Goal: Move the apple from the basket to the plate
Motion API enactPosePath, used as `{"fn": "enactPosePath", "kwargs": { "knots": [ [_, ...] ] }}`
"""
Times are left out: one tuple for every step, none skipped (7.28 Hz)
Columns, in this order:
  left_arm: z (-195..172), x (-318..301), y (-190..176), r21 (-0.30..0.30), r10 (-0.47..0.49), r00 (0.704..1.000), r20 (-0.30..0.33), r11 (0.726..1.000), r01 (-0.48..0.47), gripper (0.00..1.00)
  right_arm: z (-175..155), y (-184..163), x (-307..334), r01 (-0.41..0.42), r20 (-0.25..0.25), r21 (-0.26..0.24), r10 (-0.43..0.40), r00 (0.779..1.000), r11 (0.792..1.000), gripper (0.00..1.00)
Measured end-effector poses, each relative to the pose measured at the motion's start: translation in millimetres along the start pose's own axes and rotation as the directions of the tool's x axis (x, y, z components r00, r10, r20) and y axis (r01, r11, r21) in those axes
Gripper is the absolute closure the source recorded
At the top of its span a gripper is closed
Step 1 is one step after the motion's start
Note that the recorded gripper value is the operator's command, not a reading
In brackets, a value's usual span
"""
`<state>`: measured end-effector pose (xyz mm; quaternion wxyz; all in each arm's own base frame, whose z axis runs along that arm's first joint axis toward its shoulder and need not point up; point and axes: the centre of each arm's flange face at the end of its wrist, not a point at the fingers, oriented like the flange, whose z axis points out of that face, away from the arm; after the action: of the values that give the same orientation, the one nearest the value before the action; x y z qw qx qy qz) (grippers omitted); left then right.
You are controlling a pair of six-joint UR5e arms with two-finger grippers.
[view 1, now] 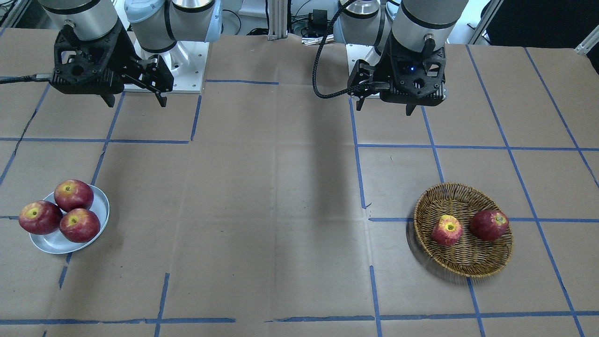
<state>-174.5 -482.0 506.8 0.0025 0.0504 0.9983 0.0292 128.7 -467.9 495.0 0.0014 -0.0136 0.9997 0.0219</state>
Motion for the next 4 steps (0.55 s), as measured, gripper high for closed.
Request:
{"fn": "enactPosePath", "kwargs": {
  "knots": [
    [-5.0,0.3,-1.2,0.014,0.001,1.000,0.000,1.000,-0.001,0.01,0.0,0.0,-0.1,0.000,0.000,0.000,0.000,1.000,1.000,0.00],
    [-9.3,0.3,-4.1,0.038,0.001,1.000,0.001,0.999,-0.001,0.01,0.0,0.1,-0.2,0.000,0.000,0.000,0.000,1.000,1.000,0.00],
    [-8.5,0.1,-7.0,0.059,0.002,1.000,0.002,0.998,-0.002,0.01,0.0,0.1,-0.3,0.001,0.000,0.000,-0.001,1.000,1.000,0.00],
    [-1.4,-2.8,-10.9,0.061,0.004,1.000,0.003,0.998,-0.004,0.01,-0.2,0.2,-0.2,0.000,0.000,0.000,0.000,1.000,1.000,0.00]
  ]
}}
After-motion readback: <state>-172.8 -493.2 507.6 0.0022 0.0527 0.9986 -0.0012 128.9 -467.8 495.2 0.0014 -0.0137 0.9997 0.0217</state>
